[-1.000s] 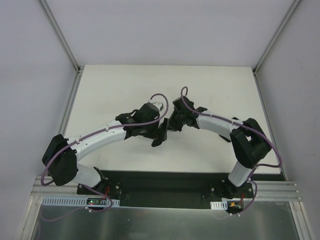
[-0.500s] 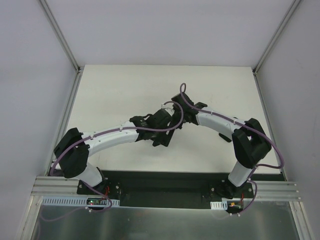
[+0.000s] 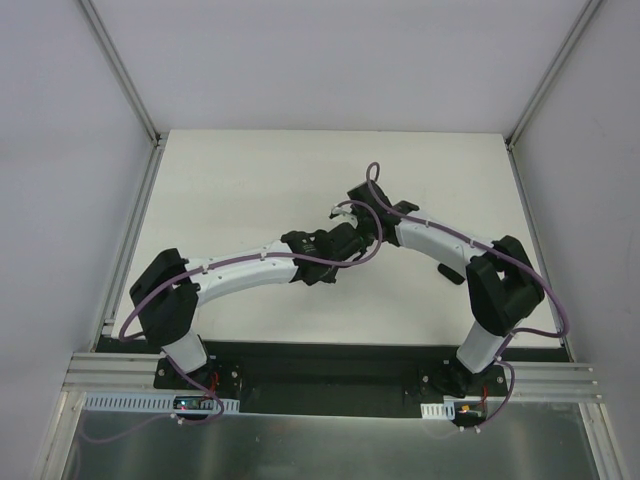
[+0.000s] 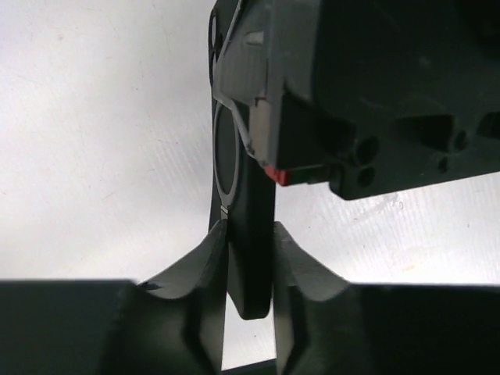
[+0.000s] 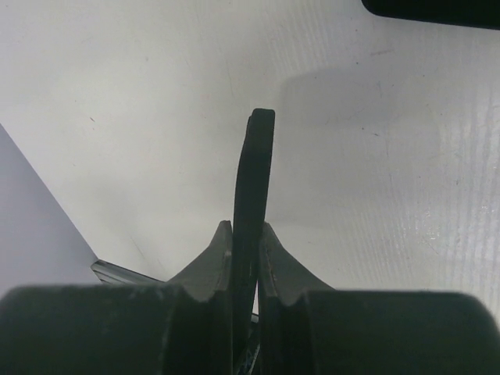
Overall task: Take the phone out of the phone case
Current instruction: Adjust the phone.
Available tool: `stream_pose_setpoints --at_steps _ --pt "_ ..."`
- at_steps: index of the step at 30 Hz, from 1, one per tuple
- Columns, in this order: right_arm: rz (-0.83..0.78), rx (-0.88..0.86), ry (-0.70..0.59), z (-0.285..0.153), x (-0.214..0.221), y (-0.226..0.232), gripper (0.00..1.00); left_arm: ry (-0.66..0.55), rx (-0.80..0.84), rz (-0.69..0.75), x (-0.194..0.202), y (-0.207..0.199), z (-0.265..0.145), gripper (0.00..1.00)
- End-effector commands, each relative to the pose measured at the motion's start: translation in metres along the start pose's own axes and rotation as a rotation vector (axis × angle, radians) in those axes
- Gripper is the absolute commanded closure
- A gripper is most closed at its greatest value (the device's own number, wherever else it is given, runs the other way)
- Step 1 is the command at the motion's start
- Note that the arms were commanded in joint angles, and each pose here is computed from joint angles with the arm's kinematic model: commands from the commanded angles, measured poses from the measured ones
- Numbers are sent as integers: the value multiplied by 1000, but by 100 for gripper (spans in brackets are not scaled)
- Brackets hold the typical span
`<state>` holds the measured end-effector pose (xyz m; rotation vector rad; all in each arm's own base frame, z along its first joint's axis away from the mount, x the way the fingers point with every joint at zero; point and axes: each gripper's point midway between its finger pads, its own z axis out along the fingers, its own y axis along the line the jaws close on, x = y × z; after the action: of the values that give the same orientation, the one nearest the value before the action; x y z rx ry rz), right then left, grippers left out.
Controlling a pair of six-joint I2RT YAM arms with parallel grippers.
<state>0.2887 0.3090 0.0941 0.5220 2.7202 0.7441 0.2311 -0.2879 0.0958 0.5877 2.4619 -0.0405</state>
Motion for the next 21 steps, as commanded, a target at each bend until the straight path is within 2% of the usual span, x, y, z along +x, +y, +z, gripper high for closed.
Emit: stream_pose_setpoints --at_steps 1,2,4,5,6,7,8,9,10,12,13,18,21 --pt "-79 -60 27 -18 12 22 99 -20 -60 128 -8 4 -2 88" --pt "-82 -61 29 -18 12 22 99 -22 -56 124 -8 3 -3 100" --pt "-89 -65 35 -16 14 22 98 -25 -53 116 -8 4 -5 100" --pt "-96 -74 40 -17 14 24 92 -26 -51 111 -8 4 -6 100" --pt "-105 -83 39 -17 14 26 79 -27 -50 108 -7 4 -7 100" --pt "-122 -93 38 -18 14 27 55 -33 -48 98 -8 5 -10 100" --pt "-129 -99 33 -20 13 28 41 -36 -45 91 -8 6 -11 100" --pt "-133 -98 23 -21 10 28 31 -37 -43 88 -8 7 -12 100" --pt "-141 -106 9 -26 8 29 10 -42 -37 72 -8 8 -15 100" --pt "-156 -98 -15 -32 2 26 1 -39 -26 48 -8 11 -17 100" --pt "-160 -103 -31 -39 -2 26 4 -32 -1 28 -7 10 -19 100" --pt "-149 -85 -98 -62 -27 5 4 -11 84 -111 -10 23 -19 100" --pt "-134 -86 -146 -79 -41 -12 4 1 205 -203 -11 24 -27 100"
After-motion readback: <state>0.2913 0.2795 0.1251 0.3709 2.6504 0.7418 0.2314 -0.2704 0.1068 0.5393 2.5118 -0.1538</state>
